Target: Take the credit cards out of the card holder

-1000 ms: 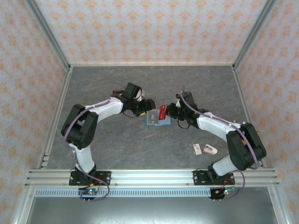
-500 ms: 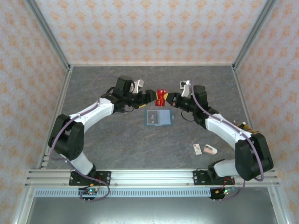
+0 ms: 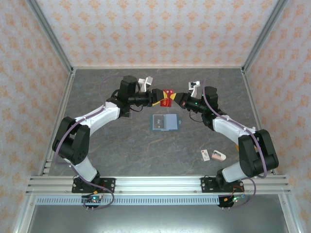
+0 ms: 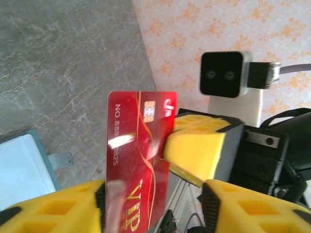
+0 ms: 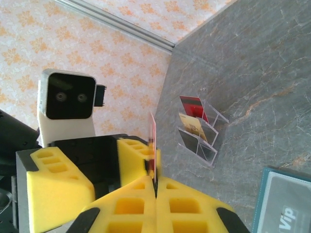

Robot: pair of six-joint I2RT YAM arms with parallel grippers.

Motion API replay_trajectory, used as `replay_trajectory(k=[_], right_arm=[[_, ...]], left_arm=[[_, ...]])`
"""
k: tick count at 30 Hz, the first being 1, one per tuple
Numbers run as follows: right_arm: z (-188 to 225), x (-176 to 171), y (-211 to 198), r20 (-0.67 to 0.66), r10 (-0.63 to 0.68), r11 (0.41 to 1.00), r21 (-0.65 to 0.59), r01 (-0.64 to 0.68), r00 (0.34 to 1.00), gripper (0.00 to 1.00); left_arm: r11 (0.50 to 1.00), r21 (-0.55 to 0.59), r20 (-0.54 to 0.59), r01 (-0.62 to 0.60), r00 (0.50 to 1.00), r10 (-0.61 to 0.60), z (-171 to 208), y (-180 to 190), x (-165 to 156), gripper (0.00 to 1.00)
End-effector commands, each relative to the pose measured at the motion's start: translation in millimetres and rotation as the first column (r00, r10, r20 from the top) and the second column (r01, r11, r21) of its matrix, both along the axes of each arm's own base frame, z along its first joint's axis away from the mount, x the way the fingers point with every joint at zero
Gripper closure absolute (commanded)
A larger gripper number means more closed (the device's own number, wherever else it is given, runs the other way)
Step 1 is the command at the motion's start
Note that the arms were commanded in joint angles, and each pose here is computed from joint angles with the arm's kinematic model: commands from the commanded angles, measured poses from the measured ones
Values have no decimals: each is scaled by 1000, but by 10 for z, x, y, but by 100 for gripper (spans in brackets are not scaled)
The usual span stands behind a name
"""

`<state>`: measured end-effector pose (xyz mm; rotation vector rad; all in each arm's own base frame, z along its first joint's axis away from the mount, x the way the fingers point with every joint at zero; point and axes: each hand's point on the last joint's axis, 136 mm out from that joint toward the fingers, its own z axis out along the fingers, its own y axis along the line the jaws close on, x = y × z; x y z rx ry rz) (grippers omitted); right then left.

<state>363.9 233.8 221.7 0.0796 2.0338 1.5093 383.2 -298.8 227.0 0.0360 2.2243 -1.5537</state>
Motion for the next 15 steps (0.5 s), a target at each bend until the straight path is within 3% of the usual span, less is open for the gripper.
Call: replay_trajectory(k=[1, 10, 15], right_arm=[[144, 3, 33, 50, 32, 999, 34, -34, 998, 100], [66, -2, 14, 12, 31, 1000, -6, -31, 999, 97], [-75, -31, -81, -74, -17, 993, -116, 9, 997, 69]], left_arm=[[999, -43, 67, 26, 997, -23, 172, -24, 25, 53], [1000, -8, 55, 1, 998, 0, 85, 11, 45, 81], [990, 128, 34, -54, 998, 50, -100, 157, 32, 91]])
